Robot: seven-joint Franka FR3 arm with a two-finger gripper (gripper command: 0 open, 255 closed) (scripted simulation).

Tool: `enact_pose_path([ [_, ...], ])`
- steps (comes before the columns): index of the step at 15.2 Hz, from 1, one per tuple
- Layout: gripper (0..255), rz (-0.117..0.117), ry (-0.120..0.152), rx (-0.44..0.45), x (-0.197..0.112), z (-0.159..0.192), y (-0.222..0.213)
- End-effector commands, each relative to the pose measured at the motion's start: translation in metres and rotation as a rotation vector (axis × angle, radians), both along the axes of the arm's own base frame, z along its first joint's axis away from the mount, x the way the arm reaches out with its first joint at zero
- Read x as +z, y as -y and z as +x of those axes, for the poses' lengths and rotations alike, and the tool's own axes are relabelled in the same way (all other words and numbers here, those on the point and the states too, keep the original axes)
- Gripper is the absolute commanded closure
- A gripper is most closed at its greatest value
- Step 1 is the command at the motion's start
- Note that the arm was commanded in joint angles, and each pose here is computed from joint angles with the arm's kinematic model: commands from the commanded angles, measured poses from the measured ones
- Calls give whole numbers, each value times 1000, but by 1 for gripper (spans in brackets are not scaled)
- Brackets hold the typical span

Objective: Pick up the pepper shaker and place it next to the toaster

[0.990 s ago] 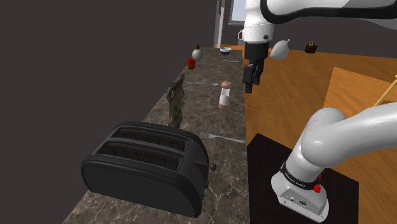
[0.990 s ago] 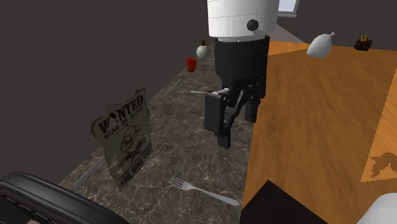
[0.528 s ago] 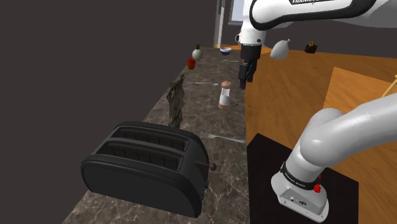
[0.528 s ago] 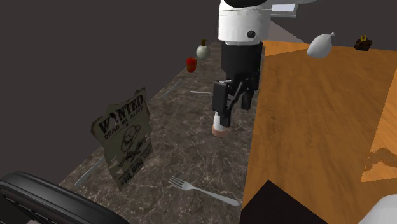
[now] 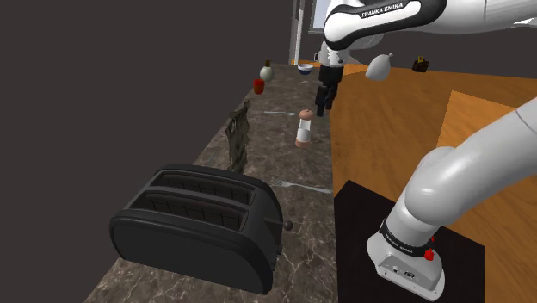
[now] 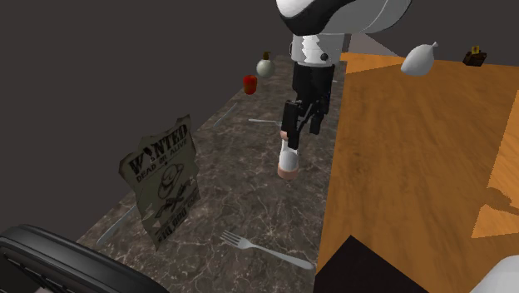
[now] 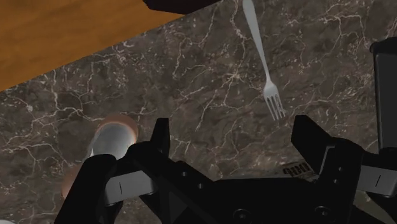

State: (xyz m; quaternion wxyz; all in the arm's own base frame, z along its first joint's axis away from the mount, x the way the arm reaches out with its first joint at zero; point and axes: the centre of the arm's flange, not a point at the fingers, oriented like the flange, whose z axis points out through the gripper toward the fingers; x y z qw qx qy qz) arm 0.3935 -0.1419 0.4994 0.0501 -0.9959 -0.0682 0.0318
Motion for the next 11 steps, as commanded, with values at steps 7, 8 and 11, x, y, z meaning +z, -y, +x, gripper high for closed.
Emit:
enact_pose_path([
  [7, 0, 43, 46, 11, -36, 59, 84],
  [8, 0, 48, 52, 12, -40, 66, 94],
  [11, 0, 65, 68, 16, -54, 89, 124],
])
